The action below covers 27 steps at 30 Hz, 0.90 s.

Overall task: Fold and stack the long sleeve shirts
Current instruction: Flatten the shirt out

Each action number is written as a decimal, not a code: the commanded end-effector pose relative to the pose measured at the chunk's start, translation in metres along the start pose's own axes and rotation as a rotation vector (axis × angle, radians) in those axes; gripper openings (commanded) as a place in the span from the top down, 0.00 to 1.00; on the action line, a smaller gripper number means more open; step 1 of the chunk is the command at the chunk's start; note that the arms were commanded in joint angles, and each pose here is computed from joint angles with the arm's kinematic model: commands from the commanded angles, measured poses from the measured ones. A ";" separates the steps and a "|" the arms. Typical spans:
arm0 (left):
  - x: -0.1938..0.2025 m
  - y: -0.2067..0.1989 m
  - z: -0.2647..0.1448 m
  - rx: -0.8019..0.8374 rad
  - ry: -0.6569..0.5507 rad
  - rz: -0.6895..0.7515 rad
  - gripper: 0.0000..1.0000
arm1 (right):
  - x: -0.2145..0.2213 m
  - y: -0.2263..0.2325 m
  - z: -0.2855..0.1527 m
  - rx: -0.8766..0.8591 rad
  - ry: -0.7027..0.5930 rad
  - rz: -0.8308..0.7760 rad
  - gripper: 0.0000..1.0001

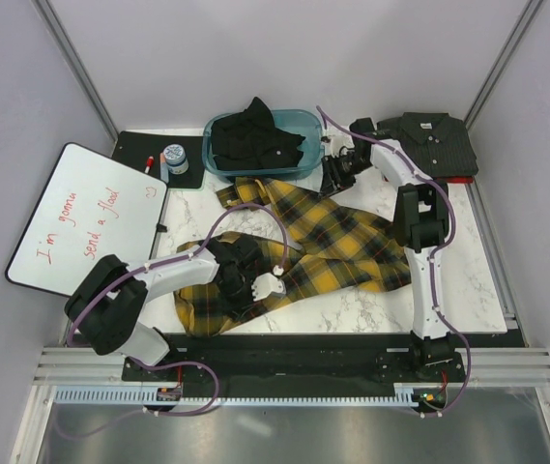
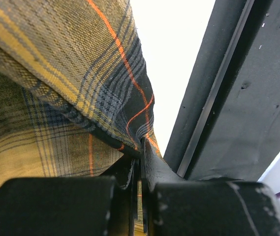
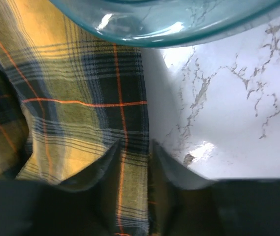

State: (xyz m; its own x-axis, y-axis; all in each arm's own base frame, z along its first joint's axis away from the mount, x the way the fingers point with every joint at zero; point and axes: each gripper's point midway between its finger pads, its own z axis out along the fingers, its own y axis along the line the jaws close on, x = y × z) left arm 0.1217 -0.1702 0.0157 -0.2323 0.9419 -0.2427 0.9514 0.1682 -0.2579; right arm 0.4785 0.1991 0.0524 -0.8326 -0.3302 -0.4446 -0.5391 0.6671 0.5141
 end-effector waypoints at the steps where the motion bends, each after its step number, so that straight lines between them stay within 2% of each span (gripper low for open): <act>1: 0.001 0.006 0.001 -0.027 0.004 0.039 0.98 | -0.020 0.021 -0.018 -0.066 -0.059 -0.028 0.81; 3: 0.001 0.007 0.000 -0.035 0.004 0.036 0.98 | -0.025 0.030 -0.029 -0.081 -0.081 -0.040 0.98; 4: 0.001 0.008 0.000 -0.039 0.003 0.030 0.98 | -0.033 0.042 -0.045 -0.089 -0.112 -0.061 1.00; 6: 0.002 0.008 0.000 -0.042 0.002 0.004 0.98 | -0.042 0.054 -0.068 -0.105 -0.154 -0.087 1.00; 9: 0.001 0.009 -0.003 -0.040 -0.026 -0.057 0.98 | -0.060 0.094 -0.124 -0.127 -0.242 -0.175 1.00; 10: 0.000 0.009 -0.004 -0.038 -0.039 -0.073 0.98 | -0.060 0.119 -0.151 -0.142 -0.271 -0.228 1.00; 12: -0.001 0.016 -0.009 -0.059 -0.059 -0.120 0.98 | -0.051 0.150 -0.178 -0.168 -0.283 -0.301 1.00; 14: -0.007 0.023 -0.017 -0.079 -0.098 -0.156 0.98 | -0.012 0.196 -0.211 -0.222 -0.249 -0.430 1.00; 15: -0.006 0.031 -0.023 -0.094 -0.117 -0.191 0.98 | 0.027 0.207 -0.202 -0.270 -0.144 -0.389 1.00; 16: -0.009 0.034 -0.031 -0.094 -0.141 -0.213 0.98 | 0.052 0.232 -0.225 -0.224 -0.160 -0.466 1.00; 17: -0.011 0.038 -0.039 -0.099 -0.172 -0.230 0.98 | 0.078 0.229 -0.228 -0.149 -0.125 -0.591 1.00; 18: -0.011 0.042 -0.047 -0.096 -0.208 -0.265 0.98 | 0.129 0.251 -0.230 -0.130 -0.077 -0.704 1.00; 19: -0.014 0.045 -0.054 -0.101 -0.237 -0.266 0.98 | 0.155 0.252 -0.228 -0.088 -0.022 -0.792 1.00; 20: -0.015 0.044 -0.059 -0.094 -0.262 -0.262 0.98 | 0.196 0.245 -0.212 -0.054 0.123 -0.881 1.00; 21: -0.017 0.044 -0.069 -0.116 -0.297 -0.247 0.98 | 0.213 0.247 -0.221 -0.004 0.108 -0.935 1.00; 24: -0.020 0.023 -0.079 -0.101 -0.327 -0.123 0.98 | 0.259 0.232 -0.216 0.028 0.206 -0.950 1.00; 27: -0.012 -0.009 -0.077 -0.082 -0.275 0.071 0.98 | 0.276 0.220 -0.206 0.017 0.284 -0.968 0.98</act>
State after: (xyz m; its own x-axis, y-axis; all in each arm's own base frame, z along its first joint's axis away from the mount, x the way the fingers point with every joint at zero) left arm 0.1715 -0.1518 0.0729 -0.4216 0.7863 -0.4516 0.9063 0.3809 -0.1830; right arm 0.1079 0.1548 0.2622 0.0253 -0.6872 -0.7260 -0.9935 0.0636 -0.0949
